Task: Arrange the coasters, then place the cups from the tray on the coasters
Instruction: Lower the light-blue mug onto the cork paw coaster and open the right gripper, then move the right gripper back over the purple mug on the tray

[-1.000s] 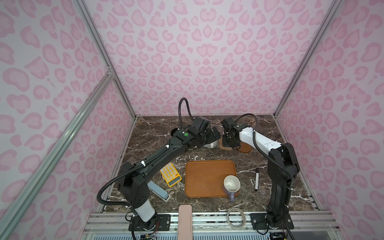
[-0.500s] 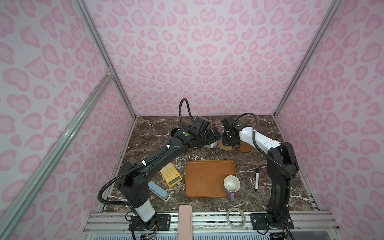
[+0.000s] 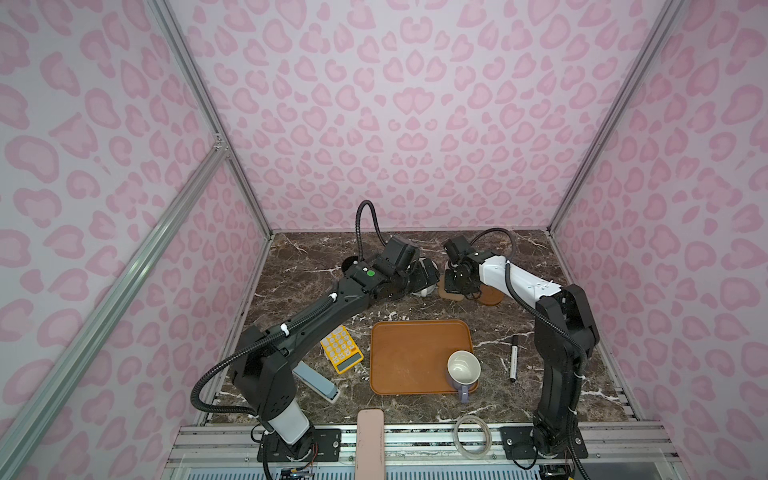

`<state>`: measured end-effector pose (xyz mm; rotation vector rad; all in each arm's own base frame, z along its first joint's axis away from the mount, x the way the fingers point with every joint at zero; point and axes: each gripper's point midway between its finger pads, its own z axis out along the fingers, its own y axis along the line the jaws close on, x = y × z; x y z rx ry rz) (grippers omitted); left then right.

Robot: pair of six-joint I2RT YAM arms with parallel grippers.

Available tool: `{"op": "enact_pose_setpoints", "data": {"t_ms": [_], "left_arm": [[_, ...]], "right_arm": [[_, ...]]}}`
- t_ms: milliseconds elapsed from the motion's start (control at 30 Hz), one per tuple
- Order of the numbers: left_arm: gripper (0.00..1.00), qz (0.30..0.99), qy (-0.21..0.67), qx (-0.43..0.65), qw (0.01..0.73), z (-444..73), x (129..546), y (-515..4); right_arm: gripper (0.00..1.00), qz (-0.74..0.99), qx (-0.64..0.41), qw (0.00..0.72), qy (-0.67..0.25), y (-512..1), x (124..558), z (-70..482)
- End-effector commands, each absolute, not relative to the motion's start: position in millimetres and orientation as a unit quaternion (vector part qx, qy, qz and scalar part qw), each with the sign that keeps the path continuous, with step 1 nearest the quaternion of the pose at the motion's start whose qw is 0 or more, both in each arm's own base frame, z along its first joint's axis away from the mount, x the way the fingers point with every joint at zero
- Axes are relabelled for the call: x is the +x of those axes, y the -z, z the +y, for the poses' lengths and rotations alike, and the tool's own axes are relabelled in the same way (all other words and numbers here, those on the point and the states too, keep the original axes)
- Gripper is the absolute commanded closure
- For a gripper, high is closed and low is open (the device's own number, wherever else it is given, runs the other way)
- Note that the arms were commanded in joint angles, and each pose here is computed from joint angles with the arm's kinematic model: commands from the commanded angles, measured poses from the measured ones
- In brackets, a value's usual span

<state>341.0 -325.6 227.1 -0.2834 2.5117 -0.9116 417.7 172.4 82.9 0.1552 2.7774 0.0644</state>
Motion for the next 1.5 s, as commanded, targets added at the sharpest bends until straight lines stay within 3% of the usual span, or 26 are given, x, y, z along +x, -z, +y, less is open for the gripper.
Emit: {"op": "enact_pose_setpoints", "data": {"t_ms": [0,233,267,333,367,533,800,933,1033,1467], "left_arm": [[0.01,0.903,0.344,-0.101,0.238,-327,343,-235],[0.03,0.903,0.340,-0.109,0.241,-323,342,-239],[0.03,0.902,0.339,-0.109,0.245,-321,341,-241],[0.03,0.901,0.339,-0.110,0.249,-318,340,-243],[0.03,0.901,0.337,-0.109,0.250,-317,339,-244],[0.03,0.901,0.343,-0.100,0.248,-313,330,-252],[0.03,0.902,0.342,-0.073,0.252,-301,312,-269],[0.03,0.901,0.355,-0.062,0.240,-301,302,-272],[0.03,0.912,0.317,-0.071,0.252,-286,296,-264],[0.02,0.916,0.343,-0.047,0.202,-291,265,-247]], "right_arm": [[0.68,0.987,0.050,0.150,-0.010,-74,408,166],[0.31,0.986,0.037,0.161,-0.030,-92,402,167],[0.19,0.985,0.032,0.165,-0.035,-97,400,168],[0.14,0.983,0.025,0.175,-0.040,-109,399,168],[0.02,0.983,0.022,0.179,-0.042,-115,397,167],[0.01,0.976,0.009,0.212,-0.055,-152,386,162],[0.02,0.977,-0.029,0.207,-0.048,-168,331,146],[0.06,0.967,-0.054,0.222,-0.114,-177,301,155],[0.05,0.960,-0.059,0.241,-0.130,-184,281,156],[0.04,0.972,-0.094,0.185,-0.107,-159,182,154]]}}
